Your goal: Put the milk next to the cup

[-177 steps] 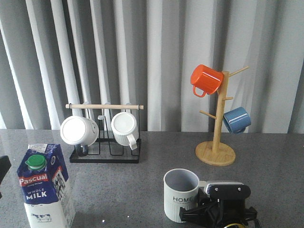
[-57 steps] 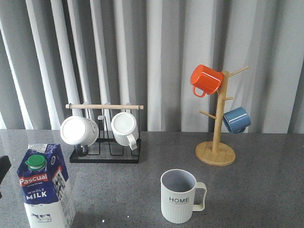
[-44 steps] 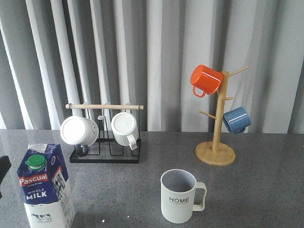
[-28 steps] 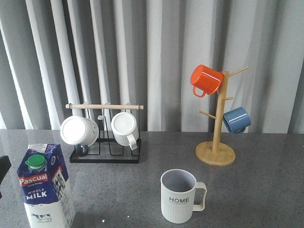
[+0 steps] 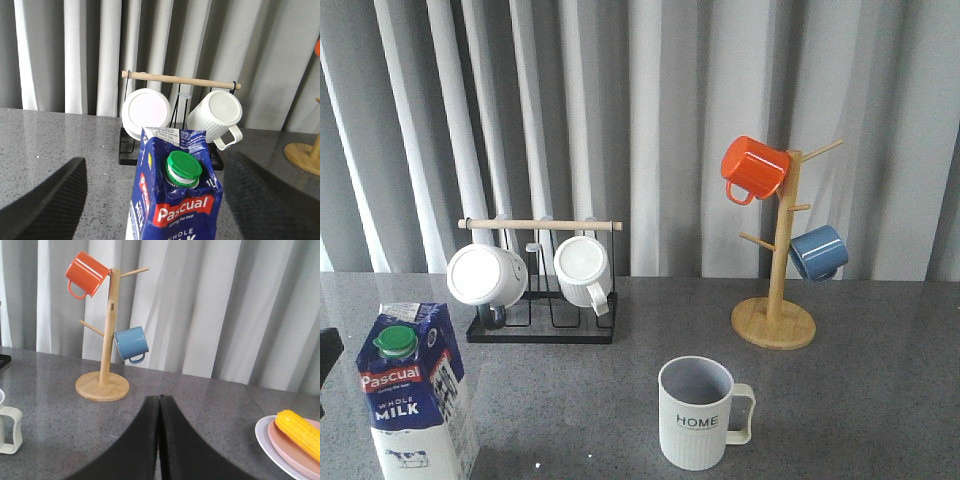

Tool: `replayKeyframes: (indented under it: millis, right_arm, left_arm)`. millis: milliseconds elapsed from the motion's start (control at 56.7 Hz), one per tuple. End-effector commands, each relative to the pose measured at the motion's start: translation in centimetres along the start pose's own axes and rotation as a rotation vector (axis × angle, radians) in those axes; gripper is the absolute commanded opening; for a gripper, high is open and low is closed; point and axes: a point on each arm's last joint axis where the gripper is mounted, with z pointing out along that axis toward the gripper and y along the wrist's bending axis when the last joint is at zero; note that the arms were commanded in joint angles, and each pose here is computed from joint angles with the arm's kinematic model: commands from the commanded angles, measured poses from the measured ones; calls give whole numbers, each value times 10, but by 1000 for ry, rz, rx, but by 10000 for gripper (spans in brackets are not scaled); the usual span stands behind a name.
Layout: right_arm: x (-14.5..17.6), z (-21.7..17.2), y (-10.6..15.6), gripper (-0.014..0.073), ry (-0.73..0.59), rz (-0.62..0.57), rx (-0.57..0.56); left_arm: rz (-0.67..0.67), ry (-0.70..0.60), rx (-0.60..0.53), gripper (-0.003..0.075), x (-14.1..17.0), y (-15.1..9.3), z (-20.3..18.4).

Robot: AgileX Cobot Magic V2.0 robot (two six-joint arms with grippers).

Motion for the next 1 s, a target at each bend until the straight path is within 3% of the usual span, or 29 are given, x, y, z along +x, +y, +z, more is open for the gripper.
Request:
replayKeyframes:
  millis: [0, 987]
  right_arm:
    - [-14, -1, -2, -6, -90, -11, 5]
    - [-15, -1, -2, -6, -91, -11, 5]
  left_arm:
    - [-20, -108, 32, 538, -19, -5, -2]
    - [-24, -134, 41, 538, -21, -6, -2]
